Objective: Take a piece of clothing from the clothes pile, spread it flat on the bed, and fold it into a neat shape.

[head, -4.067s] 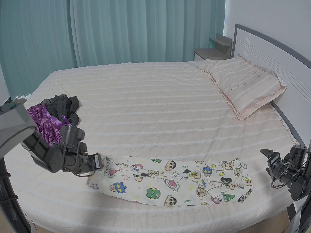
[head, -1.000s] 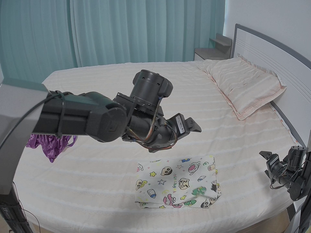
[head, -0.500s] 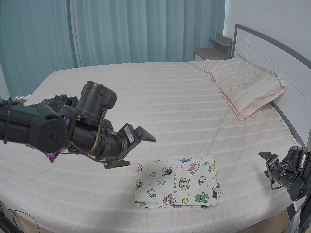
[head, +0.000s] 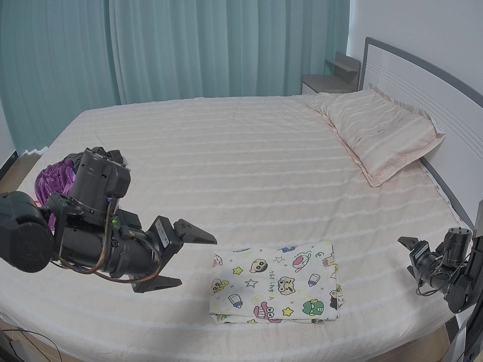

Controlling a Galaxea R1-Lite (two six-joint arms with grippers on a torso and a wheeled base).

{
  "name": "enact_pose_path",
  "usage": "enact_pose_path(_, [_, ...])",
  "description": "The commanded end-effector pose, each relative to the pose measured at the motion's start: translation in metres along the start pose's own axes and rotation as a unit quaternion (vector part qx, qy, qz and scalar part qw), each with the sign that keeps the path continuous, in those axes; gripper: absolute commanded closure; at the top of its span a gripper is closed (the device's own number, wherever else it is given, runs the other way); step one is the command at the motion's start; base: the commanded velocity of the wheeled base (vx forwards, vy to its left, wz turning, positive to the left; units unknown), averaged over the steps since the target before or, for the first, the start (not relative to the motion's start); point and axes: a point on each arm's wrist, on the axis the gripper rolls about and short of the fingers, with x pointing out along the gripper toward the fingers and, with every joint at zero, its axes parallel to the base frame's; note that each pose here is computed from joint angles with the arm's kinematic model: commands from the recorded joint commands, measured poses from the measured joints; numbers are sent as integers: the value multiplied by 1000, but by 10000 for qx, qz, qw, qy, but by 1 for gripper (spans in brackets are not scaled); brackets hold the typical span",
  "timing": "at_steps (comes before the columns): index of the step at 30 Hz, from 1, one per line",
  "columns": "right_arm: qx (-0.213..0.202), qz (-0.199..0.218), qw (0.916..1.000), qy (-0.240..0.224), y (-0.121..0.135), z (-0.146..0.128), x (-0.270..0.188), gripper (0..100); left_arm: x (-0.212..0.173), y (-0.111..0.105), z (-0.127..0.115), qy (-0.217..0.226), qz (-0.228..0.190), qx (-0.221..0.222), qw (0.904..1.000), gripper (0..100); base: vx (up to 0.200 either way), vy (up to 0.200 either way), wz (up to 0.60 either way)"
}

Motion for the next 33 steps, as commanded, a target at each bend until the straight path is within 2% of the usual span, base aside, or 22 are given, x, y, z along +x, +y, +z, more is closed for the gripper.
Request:
enact_pose_path(1, [-191, 186, 9995, 174, 9, -12, -3, 0, -15, 7, -4, -29, -101, -30, 9999, 0, 0, 0, 0])
enact_pose_path(4, [-367, 327, 9986, 206, 17, -17, -3, 0, -17, 10, -6, -20, -81, -30, 10000, 0, 0, 0, 0])
enact_pose_path(7, [-633, 671, 9955, 239, 32, -23, 1, 0, -20, 11, -8, -80, -214, -5, 9997, 0, 0, 0, 0])
enact_pose_path(11, [-731, 903, 9923, 421, 41, -32, 1, 0, -19, 15, -9, -151, -350, 44, 9993, 0, 0, 0, 0])
enact_pose_path(19, [-631, 800, 9908, 888, 32, -42, -2, 0, -14, 19, -10, -113, -317, 43, 9994, 0, -100, 0, 0])
enact_pose_path(24, [-803, 822, 9846, 1314, 33, -59, -8, 0, -10, 20, -10, -68, -246, 19, 9997, 0, 0, 0, 0])
enact_pose_path(33, [-895, 746, 9818, 1501, 30, -67, -5, 0, -9, 18, -6, -162, -368, -292, 9988, 0, 0, 0, 0])
